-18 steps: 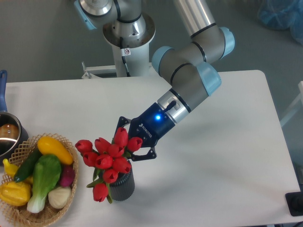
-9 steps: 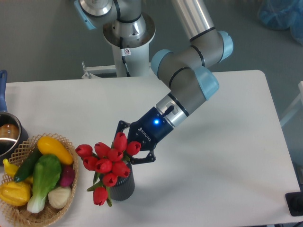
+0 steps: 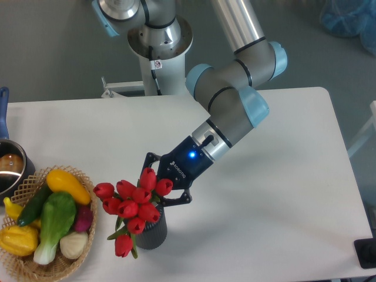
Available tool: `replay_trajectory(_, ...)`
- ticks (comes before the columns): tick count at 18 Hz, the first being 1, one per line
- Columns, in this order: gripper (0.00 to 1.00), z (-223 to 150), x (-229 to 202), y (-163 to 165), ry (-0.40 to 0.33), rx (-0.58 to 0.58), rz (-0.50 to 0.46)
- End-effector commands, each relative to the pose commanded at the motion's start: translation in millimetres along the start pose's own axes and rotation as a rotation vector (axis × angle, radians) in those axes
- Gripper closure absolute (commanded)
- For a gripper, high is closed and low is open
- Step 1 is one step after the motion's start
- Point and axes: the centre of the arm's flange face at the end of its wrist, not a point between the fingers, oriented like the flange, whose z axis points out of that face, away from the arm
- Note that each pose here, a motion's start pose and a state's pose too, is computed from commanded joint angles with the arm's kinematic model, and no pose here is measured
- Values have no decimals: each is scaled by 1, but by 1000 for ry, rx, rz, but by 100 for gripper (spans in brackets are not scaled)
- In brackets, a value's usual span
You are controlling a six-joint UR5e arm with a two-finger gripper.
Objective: Insert the flowers into the vase
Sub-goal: 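Open the gripper to release the tulips in the vase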
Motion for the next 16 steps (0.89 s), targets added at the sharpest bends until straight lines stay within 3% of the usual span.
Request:
replay_trajectory(3, 46, 0, 0, 1, 0, -2, -1)
replay_trajectory(5, 24, 0, 2, 2, 1, -2, -4)
replay_trajectory(6, 5, 0, 4, 2, 1, -2, -7)
replay_trajectory(7, 0, 0, 5, 3, 2, -3, -10)
replay_trajectory(16, 0, -5, 3, 7, -17, -23, -12)
